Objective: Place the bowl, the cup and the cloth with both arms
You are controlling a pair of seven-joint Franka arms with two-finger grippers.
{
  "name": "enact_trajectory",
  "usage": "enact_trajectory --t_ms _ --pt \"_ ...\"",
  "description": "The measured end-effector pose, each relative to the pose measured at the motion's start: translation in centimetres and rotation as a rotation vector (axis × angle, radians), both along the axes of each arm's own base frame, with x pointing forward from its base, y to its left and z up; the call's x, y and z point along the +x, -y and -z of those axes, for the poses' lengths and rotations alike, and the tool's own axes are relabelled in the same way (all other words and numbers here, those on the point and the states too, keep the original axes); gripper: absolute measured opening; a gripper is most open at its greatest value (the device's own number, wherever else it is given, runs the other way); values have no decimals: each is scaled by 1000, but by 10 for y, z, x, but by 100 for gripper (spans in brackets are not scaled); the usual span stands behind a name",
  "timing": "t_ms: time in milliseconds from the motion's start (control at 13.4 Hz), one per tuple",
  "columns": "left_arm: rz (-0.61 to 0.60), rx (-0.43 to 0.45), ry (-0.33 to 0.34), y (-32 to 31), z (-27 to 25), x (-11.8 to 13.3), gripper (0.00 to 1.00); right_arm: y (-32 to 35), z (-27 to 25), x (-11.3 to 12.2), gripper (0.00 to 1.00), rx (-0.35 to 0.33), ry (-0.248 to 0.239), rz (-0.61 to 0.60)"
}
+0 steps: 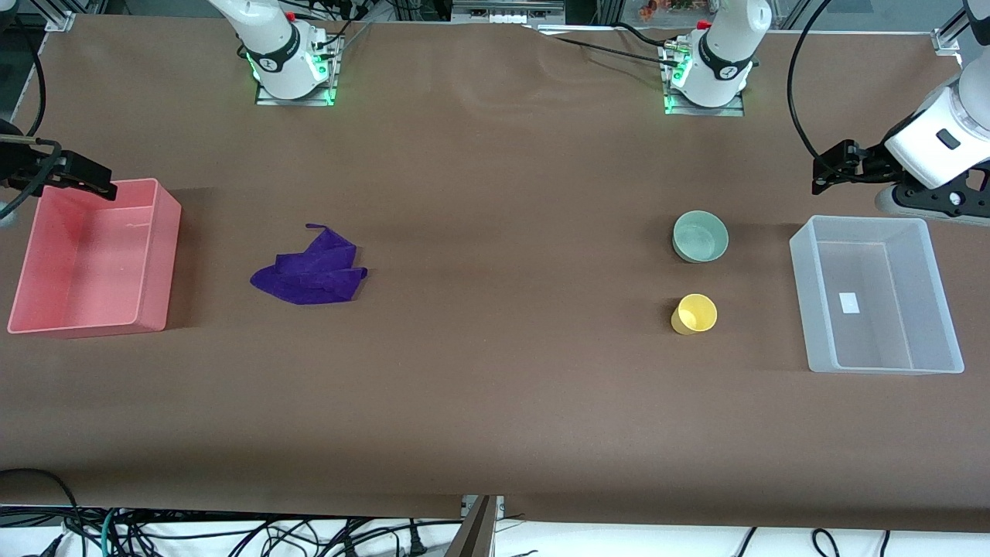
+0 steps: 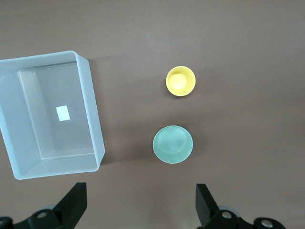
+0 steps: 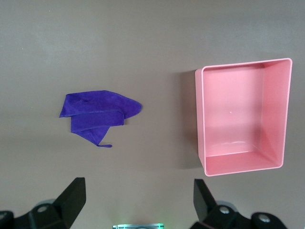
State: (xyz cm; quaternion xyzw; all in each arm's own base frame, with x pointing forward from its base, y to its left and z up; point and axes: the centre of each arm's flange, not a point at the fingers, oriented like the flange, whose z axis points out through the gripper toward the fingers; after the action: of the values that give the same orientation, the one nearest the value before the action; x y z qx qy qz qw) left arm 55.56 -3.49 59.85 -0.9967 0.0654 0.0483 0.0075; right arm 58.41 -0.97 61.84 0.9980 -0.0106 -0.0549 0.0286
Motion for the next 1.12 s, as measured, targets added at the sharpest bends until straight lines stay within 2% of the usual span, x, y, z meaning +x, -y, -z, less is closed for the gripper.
enact_trajectory --t_ms 223,595,669,893,1041,1116 --pt "2 1 -30 1 11 -1 100 -1 3 1 100 1 -4 -2" --pt "109 -11 -211 3 99 -11 100 -1 12 6 100 2 -20 -3" --pt "159 -22 -226 3 119 -11 100 -2 17 7 100 3 -27 -5" --pt "381 -73 -204 4 184 -6 100 -19 53 17 100 5 -42 -37" --pt "504 -97 -166 5 230 -6 100 -45 109 25 100 12 -54 -87" --pt "544 -102 -143 5 254 -11 100 -65 143 29 100 21 -42 -121"
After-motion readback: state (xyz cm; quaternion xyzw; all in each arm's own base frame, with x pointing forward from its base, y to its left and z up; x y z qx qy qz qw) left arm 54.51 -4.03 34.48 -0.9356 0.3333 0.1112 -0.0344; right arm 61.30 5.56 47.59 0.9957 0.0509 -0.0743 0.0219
